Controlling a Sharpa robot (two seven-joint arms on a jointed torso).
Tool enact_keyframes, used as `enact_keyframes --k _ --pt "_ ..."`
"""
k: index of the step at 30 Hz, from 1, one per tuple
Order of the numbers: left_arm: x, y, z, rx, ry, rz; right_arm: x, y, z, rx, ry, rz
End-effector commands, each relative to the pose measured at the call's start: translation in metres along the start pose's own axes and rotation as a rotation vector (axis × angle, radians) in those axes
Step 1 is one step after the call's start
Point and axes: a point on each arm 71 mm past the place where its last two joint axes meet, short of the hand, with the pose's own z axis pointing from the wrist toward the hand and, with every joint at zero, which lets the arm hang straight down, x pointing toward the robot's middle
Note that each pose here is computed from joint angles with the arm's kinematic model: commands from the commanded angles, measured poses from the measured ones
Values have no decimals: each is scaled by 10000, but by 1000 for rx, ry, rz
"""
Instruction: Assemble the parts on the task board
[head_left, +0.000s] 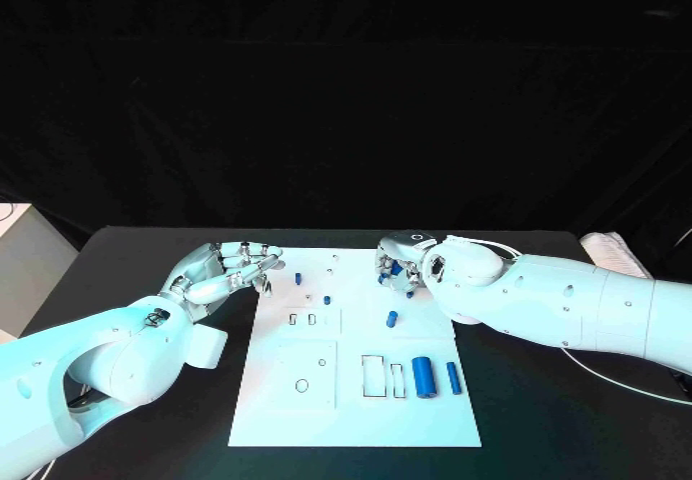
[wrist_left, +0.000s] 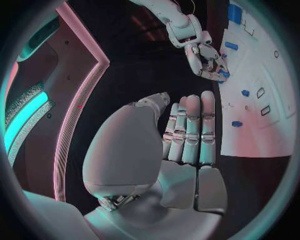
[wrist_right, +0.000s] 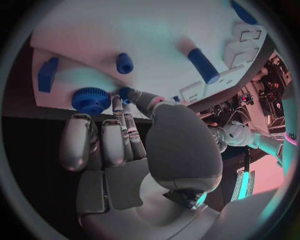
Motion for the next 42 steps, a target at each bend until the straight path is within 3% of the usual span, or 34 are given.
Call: enact_keyframes --k 1,7,26,33,42 --pt "30 -10 7 2 26 -3 18 -9 2 8 19 -22" --pt "35 -9 7 -1 28 -3 9 3 0 0 2 -22" --pt "30 -16 6 8 15 1 -194 111 -37 -14 -218 83" --pt "17 -25 6 21 0 5 -259 215 52 -22 -266 100" --pt "32 -25 13 23 3 3 -282 311 228 -18 -282 109"
